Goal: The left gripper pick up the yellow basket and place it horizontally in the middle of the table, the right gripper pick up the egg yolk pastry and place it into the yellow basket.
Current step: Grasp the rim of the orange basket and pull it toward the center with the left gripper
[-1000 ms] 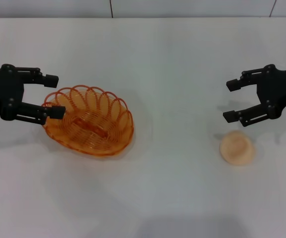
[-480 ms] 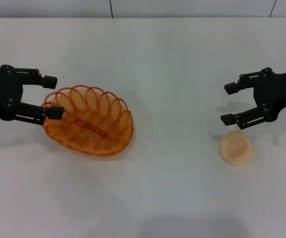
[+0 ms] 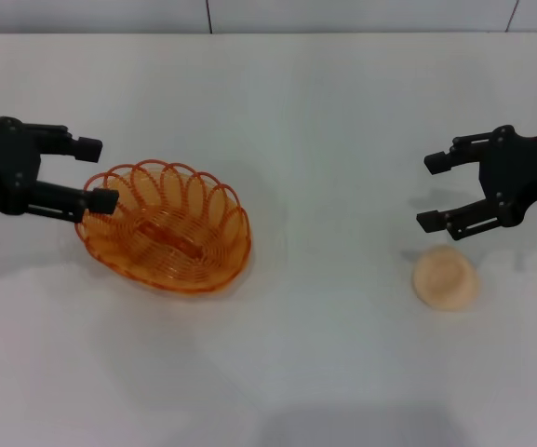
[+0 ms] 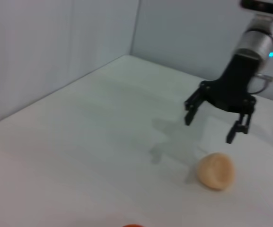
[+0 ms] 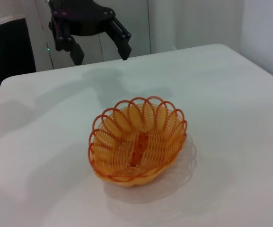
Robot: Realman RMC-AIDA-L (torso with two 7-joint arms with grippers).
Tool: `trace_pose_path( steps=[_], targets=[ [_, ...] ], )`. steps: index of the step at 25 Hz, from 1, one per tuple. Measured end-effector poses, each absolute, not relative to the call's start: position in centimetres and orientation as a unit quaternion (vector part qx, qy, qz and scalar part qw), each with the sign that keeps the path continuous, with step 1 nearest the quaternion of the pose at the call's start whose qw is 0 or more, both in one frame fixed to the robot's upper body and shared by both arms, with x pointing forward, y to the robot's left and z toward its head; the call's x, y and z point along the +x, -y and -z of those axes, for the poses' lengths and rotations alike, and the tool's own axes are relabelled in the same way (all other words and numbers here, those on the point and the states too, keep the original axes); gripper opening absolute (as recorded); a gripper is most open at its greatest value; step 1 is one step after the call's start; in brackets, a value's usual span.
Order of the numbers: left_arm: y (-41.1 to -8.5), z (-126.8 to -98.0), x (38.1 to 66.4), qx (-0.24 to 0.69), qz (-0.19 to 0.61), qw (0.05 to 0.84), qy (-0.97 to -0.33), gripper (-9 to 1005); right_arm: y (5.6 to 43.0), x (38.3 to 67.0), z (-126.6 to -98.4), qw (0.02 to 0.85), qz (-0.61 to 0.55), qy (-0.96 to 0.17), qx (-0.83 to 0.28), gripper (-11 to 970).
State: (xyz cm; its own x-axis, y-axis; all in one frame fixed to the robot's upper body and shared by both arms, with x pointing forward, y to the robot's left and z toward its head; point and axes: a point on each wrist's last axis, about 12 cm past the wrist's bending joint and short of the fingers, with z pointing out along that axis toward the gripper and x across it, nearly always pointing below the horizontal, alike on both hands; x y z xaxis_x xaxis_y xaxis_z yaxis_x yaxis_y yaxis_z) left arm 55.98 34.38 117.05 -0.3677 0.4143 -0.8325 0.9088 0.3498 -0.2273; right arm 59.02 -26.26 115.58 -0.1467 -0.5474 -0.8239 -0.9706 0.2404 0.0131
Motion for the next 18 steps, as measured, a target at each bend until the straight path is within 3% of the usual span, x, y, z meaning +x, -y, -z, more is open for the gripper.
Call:
trace_pose_path(
  steps=[6,13,18],
  targets=[
    [-34.8,-118.8,56.4,0.363,0.344,0.306,-0.81,819,26.5,59.0,-115.4,0.369,-0.286,-0.698,-0.542,829],
    [-35.8,-120.4,58.5,0.243,0.273,0.26,-0.894,810,26.3,59.1,-115.3,0.379,-0.278,-0.696,-0.543,829],
    [-35.0,-119.8,59.7,0.238,0.211,0.213,-0.924,804,26.0,59.2,-115.3,0.38,-0.277,-0.693,-0.546,830]
  ],
)
